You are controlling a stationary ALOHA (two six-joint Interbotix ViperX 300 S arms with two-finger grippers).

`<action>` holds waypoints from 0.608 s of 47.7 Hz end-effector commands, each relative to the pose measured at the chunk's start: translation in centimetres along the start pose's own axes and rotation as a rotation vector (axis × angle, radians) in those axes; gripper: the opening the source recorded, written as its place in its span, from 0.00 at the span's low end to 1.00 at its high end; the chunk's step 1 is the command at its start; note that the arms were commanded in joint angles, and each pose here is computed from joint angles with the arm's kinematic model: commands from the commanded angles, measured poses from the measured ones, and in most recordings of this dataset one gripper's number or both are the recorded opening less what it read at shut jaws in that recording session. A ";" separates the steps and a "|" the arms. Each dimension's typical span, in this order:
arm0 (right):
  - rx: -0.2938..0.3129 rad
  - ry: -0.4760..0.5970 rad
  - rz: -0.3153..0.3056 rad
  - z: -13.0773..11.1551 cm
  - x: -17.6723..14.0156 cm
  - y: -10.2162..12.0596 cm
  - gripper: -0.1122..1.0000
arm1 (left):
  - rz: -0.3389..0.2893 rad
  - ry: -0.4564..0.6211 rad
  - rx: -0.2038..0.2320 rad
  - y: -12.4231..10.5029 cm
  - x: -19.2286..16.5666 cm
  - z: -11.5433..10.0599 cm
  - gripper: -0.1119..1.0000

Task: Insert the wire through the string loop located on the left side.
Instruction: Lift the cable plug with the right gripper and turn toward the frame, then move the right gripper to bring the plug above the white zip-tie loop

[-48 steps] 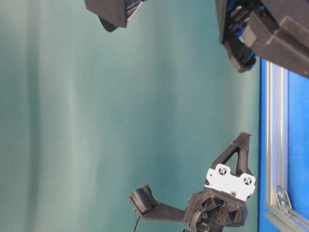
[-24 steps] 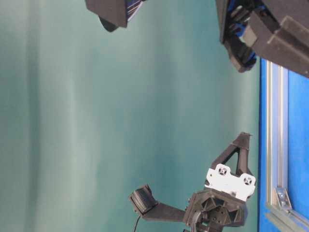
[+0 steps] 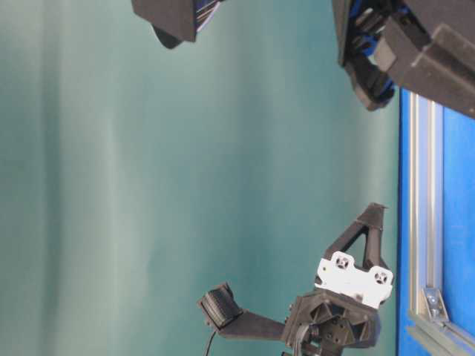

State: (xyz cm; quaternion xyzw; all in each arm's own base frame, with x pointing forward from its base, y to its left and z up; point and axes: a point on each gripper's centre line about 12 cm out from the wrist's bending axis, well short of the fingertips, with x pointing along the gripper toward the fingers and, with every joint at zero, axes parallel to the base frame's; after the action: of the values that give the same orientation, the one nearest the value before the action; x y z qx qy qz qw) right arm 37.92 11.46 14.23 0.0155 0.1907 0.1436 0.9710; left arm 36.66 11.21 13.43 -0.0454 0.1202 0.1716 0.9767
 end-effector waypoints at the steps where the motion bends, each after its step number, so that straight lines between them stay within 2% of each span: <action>1: -0.002 -0.043 0.004 1.4 -0.4 0.1 0.10 | -0.002 -0.044 -0.003 0.0 -0.2 1.5 0.10; 11: -0.002 -0.029 -0.014 1.2 -0.5 -0.6 0.10 | -0.005 -0.043 -0.002 -0.1 -0.2 1.4 0.10; 29: 0.026 -0.005 -0.161 0.5 -1.4 -6.7 0.10 | -0.004 -0.043 -0.004 -0.1 -0.2 1.4 0.10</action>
State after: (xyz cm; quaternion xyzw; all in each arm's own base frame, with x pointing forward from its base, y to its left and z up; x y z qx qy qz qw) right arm 38.42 5.60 13.27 0.0108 0.2103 0.0734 0.9748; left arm 36.66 11.21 13.43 -0.0462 0.1201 0.1717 0.9767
